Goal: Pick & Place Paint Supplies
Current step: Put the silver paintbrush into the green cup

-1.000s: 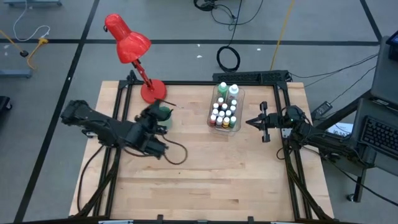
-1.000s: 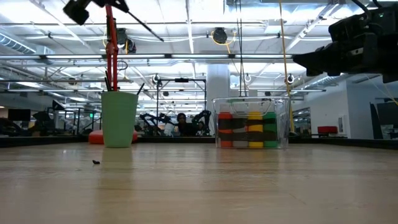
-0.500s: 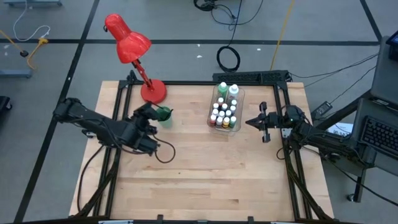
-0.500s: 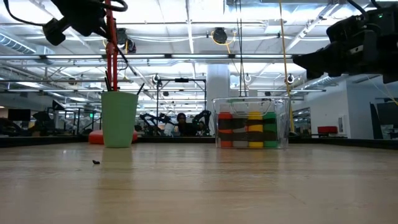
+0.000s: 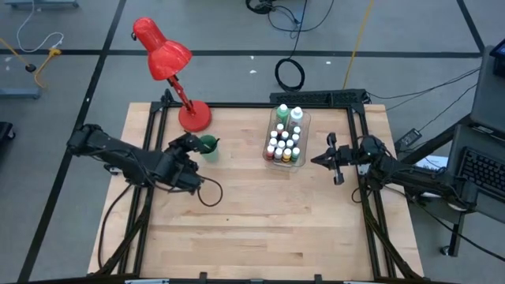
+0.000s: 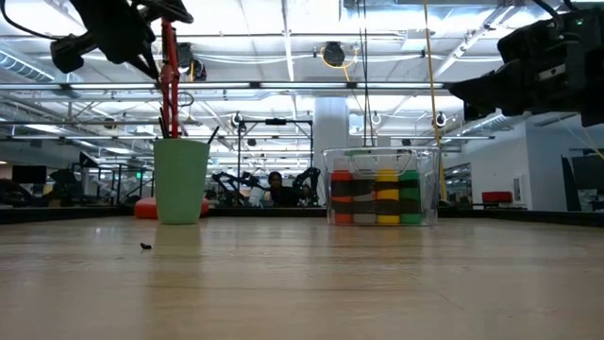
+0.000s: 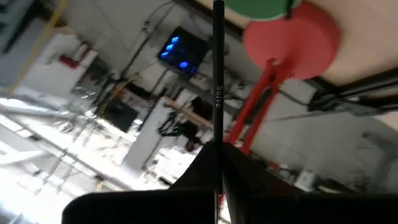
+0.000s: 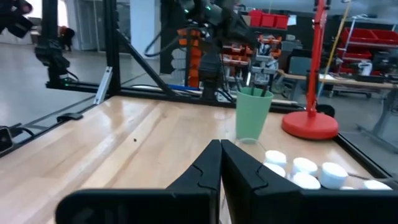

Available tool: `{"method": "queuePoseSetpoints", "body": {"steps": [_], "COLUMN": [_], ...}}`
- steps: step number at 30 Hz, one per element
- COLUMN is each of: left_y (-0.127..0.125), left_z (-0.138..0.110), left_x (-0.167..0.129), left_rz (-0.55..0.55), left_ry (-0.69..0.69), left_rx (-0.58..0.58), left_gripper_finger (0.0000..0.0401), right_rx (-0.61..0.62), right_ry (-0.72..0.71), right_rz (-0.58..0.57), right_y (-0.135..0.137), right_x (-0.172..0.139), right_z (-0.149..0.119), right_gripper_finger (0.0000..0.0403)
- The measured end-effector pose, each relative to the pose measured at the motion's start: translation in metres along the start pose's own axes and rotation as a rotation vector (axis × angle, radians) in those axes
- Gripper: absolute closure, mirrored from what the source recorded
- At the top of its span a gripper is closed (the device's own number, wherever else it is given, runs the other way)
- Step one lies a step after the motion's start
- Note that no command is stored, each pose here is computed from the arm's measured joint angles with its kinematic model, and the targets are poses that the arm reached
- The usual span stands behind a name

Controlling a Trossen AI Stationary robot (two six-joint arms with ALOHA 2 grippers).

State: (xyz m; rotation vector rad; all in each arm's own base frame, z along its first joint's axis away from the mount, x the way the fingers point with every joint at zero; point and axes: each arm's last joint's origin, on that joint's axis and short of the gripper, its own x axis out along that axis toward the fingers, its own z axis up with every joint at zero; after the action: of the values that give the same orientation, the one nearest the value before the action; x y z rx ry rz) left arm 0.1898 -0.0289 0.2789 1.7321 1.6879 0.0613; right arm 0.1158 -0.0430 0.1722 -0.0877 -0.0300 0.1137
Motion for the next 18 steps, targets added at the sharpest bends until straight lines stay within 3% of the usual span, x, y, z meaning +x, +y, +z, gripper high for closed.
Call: {"method": "queuePoseSetpoints", "body": {"steps": [18], "left_y": [0.008], "left_z": [0.020], "left_x": [0.023], "left_rz": [-0.108], "left_ry": [0.068], "left_rx": [0.085], "left_gripper_finger": [0.0398], "right_rx": [-0.031], "right_ry": [-0.021], "right_rz": [0.018], "right_y": [0.002], "right_x": [0.001], "right_z": [0.002], "right_gripper_finger": [0.0399]}}
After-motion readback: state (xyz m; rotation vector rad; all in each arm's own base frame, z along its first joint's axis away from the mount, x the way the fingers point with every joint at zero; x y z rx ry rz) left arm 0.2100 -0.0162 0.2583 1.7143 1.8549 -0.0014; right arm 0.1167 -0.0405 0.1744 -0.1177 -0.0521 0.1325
